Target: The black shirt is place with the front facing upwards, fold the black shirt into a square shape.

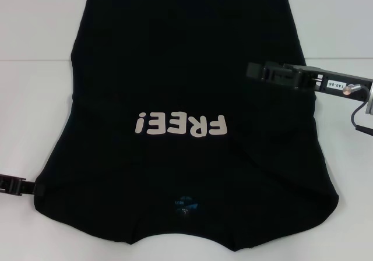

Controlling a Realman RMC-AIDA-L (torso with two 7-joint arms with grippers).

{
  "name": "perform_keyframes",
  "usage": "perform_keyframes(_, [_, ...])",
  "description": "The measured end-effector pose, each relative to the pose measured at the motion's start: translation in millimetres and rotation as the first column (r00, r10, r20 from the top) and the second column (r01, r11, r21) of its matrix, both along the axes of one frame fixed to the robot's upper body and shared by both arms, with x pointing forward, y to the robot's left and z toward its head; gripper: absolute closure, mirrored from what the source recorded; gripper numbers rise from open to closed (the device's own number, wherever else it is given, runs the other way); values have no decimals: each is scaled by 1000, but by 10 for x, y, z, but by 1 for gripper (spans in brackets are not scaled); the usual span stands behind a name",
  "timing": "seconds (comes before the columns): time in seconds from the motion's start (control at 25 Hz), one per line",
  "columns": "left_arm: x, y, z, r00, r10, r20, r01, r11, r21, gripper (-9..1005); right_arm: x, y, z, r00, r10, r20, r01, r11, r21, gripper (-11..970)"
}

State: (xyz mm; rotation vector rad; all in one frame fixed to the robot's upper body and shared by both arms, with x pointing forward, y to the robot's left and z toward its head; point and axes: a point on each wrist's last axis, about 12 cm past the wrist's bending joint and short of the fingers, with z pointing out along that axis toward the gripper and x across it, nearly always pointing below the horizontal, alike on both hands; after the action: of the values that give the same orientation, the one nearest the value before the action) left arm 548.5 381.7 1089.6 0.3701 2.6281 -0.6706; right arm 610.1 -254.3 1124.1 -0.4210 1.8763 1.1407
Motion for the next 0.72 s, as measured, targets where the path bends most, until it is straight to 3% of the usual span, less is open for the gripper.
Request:
perform_keyframes(0.28, [9, 6, 16, 1000, 0, 0, 0, 1000, 0, 922, -2, -9, -2, 1000, -3, -6, 3, 1000, 2, 15])
perform_keyframes(0.44, [-6, 18, 45, 1000, 3, 5, -2, 1000, -18, 982, -20, -74, -7, 999, -6, -46, 6, 1000, -2, 15])
perform_keyframes(0.72, [-32, 17, 50, 1000, 16, 15, -15, 998, -54, 992, -157, -528, -29, 948, -30, -317, 15, 999, -48, 17])
